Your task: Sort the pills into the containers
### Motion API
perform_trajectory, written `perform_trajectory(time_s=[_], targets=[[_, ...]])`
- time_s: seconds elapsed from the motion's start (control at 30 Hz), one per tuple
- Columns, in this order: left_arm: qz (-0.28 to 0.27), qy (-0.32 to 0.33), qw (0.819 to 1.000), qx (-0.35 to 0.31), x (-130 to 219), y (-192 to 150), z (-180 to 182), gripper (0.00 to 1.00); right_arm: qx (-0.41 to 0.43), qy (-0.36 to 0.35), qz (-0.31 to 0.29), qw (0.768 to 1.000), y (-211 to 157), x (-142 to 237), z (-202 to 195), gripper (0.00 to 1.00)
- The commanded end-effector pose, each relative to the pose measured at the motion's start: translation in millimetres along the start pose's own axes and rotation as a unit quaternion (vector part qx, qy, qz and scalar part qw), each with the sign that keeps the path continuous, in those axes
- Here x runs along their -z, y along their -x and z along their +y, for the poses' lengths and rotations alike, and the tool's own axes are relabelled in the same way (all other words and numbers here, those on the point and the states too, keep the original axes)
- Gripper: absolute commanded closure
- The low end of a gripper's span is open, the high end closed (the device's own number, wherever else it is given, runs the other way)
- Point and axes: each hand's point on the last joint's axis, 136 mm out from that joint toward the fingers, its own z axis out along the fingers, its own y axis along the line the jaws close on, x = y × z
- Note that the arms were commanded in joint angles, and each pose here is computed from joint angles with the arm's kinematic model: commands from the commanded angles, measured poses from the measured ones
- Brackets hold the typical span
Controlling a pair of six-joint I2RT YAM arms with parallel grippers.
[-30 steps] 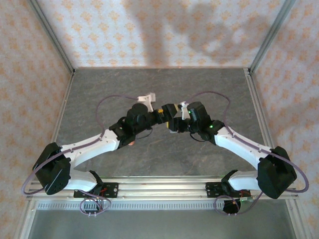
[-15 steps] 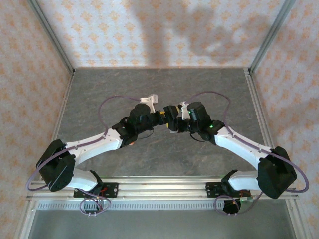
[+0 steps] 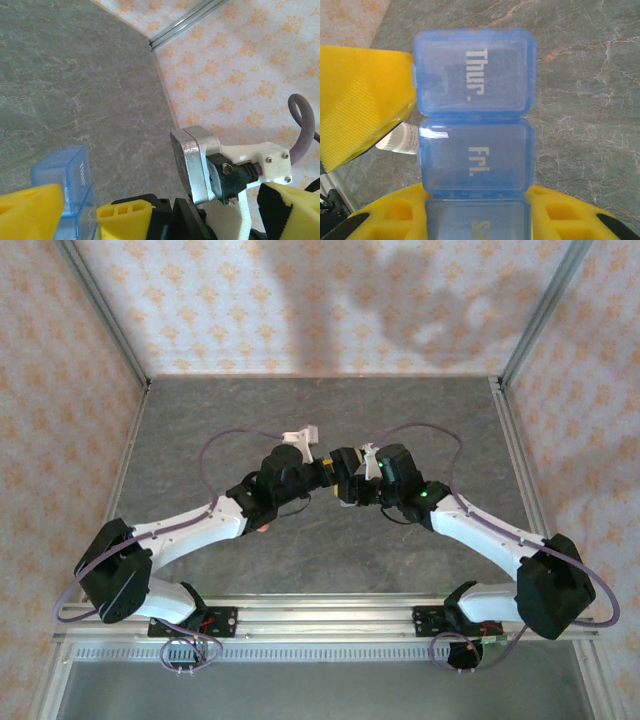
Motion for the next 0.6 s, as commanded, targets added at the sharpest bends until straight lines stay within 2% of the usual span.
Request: perform_trajectory(time_s=[0.0, 0.33, 0.57], targets=[[-0.006, -0.029, 1.000, 0.002, -5, 6, -19, 0.00, 0.003, 0.018, -0.013, 1.000, 4, 2, 6, 0.81], [-0.003, -0.039, 0.999, 0.004, -9, 6, -25, 0.00, 0.000, 0.016, -0.008, 1.000, 0, 0, 3, 0.82], [-0.015, -0.100, 0.994, 0.028, 1, 15, -63, 0.00, 0.000, 0.012, -0.008, 1.000, 1, -4, 1, 0.82]])
